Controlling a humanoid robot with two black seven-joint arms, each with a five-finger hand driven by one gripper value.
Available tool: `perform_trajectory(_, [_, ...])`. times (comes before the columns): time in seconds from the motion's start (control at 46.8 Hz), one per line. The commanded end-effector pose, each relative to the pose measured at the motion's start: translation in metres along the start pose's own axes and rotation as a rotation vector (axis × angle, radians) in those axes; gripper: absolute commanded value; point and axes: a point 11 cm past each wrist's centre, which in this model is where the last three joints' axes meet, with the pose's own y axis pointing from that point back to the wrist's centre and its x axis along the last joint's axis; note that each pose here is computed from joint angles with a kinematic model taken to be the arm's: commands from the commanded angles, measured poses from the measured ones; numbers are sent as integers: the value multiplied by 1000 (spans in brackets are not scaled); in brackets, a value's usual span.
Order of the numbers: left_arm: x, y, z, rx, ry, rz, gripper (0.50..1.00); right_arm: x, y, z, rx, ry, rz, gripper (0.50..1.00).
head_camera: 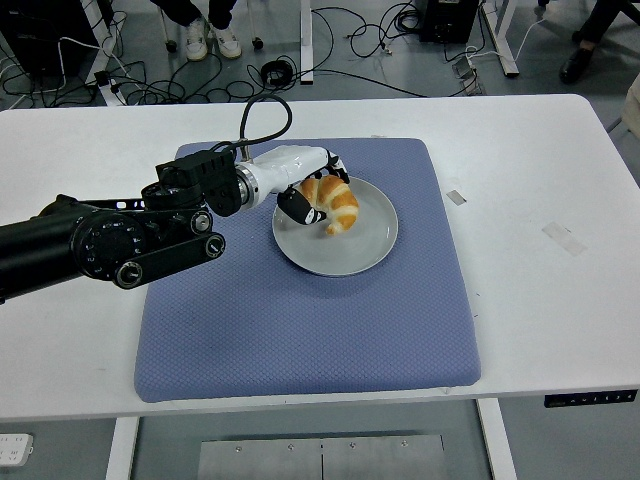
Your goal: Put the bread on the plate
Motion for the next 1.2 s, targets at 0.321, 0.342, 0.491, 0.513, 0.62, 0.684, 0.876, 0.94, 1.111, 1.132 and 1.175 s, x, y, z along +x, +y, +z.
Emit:
perform_trajectory(0.321, [-1,4,11,-35,10,-14,884,0,0,0,0,0,0,1000])
perform_trajectory(0.342, [0,4,12,-37,10,-12,892,0,0,0,0,0,-1,1000])
perform_trajectory(0.491, [1,4,11,-36,10,-12,937,0,0,0,0,0,0,1000])
perform_trajectory(0.513, [1,4,11,-35,10,-10,943,0,0,0,0,0,-1,1000])
perform_trajectory(0.62, [3,6,10,-35,13,-8,955,0,0,0,0,0,0,1000])
perform_trajectory(0.684, [11,7,11,-37,35,13,957,0,0,0,0,0,0,1000])
perform_trajectory(0.876, [49,19,-16,20,158,86,955,0,0,0,0,0,-1,1000])
perform_trajectory(0.94, [60,25,-27,37,173,113,955,0,0,0,0,0,0,1000])
perform_trajectory(1.111, [89,46,-61,88,267,202,955,0,0,0,0,0,0,1000])
perform_trajectory(1.132, [92,49,-67,98,283,213,955,0,0,0,0,0,0,1000])
perform_trajectory(1.175, [99,56,-76,111,313,235,957,0,0,0,0,0,-1,1000])
